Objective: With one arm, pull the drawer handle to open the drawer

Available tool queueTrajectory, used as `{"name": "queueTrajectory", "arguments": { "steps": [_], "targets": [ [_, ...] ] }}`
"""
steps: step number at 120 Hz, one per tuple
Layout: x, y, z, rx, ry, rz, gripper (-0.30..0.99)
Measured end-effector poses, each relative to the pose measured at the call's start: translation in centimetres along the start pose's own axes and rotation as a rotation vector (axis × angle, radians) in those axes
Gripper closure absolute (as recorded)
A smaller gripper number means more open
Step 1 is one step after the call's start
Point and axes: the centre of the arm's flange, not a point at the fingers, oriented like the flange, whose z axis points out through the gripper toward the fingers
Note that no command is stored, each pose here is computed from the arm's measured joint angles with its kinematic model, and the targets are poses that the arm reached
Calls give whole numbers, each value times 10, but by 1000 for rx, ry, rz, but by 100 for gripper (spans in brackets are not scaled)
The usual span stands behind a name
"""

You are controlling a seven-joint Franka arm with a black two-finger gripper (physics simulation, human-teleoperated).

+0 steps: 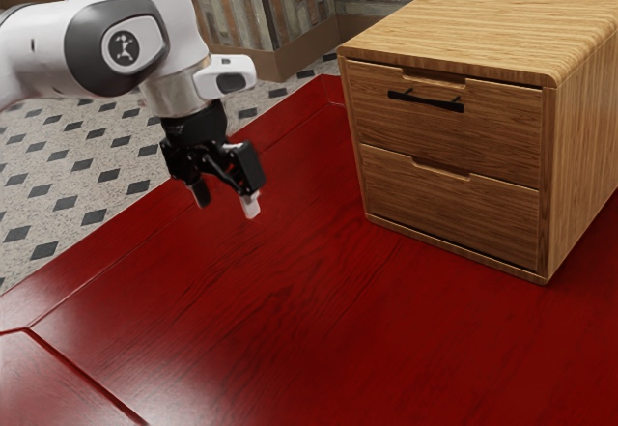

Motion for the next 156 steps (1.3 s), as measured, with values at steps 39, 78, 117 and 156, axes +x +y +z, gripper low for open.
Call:
{"name": "queueTrajectory", "arguments": {
  "steps": [39,78,117,156],
  "targets": [
    [-31,-54,-91,-33,149,-140,0],
    [10,16,-83,-71,200,-587,0],
    [25,39,-83,-176,271,-992,0],
    [58,98,-57,-289,312,-1142,0]
  ]
}}
